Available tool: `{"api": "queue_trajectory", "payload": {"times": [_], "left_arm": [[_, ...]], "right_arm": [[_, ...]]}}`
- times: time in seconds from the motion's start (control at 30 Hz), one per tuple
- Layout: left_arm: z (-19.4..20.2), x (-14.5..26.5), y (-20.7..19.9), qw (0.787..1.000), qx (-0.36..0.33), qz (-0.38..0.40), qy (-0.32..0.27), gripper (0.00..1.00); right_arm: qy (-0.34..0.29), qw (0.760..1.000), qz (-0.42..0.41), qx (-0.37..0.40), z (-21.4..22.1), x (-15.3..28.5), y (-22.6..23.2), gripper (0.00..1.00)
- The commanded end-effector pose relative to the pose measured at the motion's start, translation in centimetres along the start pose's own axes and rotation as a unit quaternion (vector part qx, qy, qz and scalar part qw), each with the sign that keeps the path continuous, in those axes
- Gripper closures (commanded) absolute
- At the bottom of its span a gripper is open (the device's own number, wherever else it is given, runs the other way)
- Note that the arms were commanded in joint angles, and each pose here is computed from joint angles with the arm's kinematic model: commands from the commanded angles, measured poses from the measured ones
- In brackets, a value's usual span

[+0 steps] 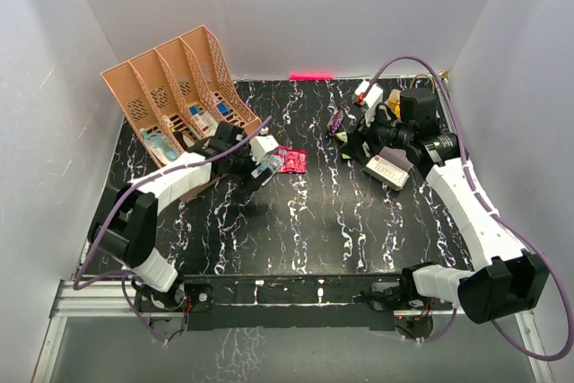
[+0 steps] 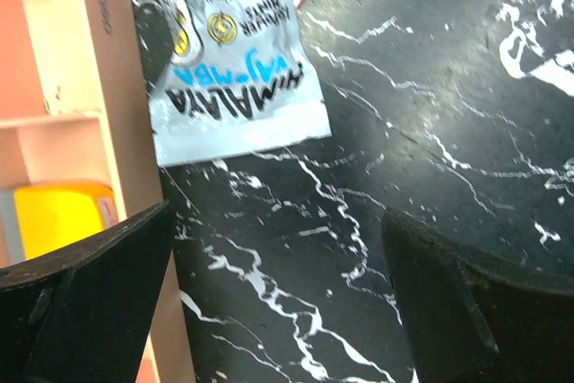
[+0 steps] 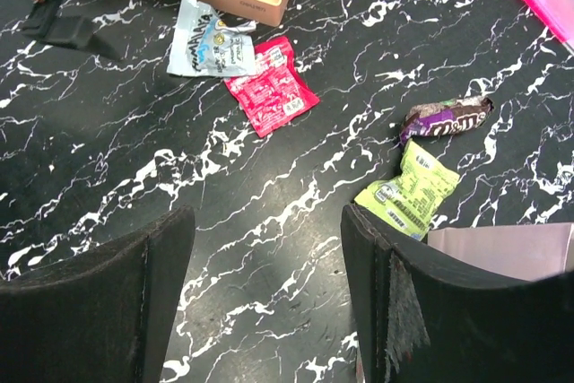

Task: Place the snacks into the paper bag
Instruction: Pick up the snack from the center of the board.

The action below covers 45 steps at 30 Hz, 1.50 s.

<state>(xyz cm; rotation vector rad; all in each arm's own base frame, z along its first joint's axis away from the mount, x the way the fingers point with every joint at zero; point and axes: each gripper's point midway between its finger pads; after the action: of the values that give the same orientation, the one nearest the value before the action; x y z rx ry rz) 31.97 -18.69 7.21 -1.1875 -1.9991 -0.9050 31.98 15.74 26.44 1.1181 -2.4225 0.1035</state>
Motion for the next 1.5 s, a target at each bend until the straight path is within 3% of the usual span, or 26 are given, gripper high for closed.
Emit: {"api": "queue_trajectory", "payload": {"times": [0.0, 0.6, 1.07, 1.47], "left_arm": [[-3.1, -0.7, 2.2, 0.999, -0.007, -0.017, -0.031, 0.05], [-5.4, -5.0, 3.3, 1.000, -0.004, -0.001, -0.024, 0.13], [-4.2, -7.4, 3.1, 1.000, -0.009, 0.010, 0.001, 0.18], [-1.6, -9.1, 1.3, 0.999, -0.011, 0.039, 0.024, 0.28]], "right_arm": [[-0.031, 0.999, 0.008, 0.016, -1.3, 0.9, 0.3, 0.31], [-0.061, 0.998, 0.023, -0.010, -0.8, 3.0, -0.8, 0.29], [-0.066, 0.997, 0.028, -0.013, -0.4, 3.4, -1.0, 0.28], [-0.072, 0.997, 0.030, -0.024, 0.2, 3.7, -1.4, 0.27]]}}
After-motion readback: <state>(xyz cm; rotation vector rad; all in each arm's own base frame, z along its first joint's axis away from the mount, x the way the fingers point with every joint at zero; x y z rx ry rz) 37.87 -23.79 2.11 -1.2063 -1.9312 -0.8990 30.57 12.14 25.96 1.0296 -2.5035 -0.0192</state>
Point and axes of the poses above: each gripper's point midway between its finger pads, its own x axis back along the fingers, its own y axis along the line the jaws close on, z = x × y, and after that the axes turned 12 degrees about -x, right-handed
